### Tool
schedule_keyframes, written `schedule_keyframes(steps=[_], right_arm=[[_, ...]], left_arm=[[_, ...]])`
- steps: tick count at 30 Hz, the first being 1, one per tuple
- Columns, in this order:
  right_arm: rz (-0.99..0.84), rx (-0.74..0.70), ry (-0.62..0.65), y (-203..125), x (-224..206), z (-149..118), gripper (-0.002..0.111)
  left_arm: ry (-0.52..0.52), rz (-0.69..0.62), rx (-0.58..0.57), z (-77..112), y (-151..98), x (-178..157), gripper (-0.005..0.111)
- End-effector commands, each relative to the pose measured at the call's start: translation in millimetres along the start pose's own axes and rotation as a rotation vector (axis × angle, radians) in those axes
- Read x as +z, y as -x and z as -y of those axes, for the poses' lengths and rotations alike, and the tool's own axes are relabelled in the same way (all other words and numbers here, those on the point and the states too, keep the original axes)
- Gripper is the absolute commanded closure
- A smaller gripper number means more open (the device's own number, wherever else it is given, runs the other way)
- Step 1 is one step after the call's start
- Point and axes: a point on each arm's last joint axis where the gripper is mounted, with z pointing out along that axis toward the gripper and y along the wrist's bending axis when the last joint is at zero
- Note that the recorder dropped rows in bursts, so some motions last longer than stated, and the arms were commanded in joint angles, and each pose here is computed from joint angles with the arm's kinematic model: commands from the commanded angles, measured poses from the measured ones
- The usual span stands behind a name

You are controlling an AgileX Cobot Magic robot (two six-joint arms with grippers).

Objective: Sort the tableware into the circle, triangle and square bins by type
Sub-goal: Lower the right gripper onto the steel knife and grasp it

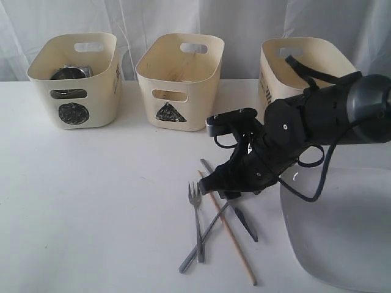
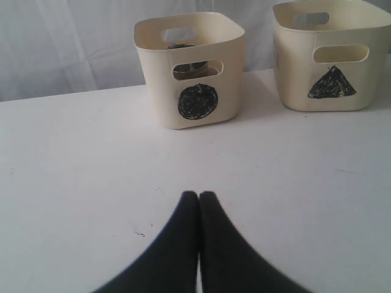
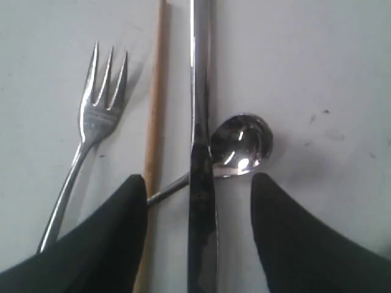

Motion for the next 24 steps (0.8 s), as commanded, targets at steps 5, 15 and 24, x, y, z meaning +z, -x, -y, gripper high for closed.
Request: schedule_keyframes(steps=[5,15,24], right_arm=[[0.055,-0.249,-0.024,4,4,2,0.059],[0.071,-0.332,-0.027,28,14,-1,0.059],[0.015,-0.344,-0.022,39,28,-2,0.059]], left_arm=[[-0.004,0.002,-0.005,0.3,-1,0,0.107],[-0.004,0.002,-0.005,0.3,-1,0,0.107],[-0.004,0.002,-0.005,0.3,-1,0,0.107]])
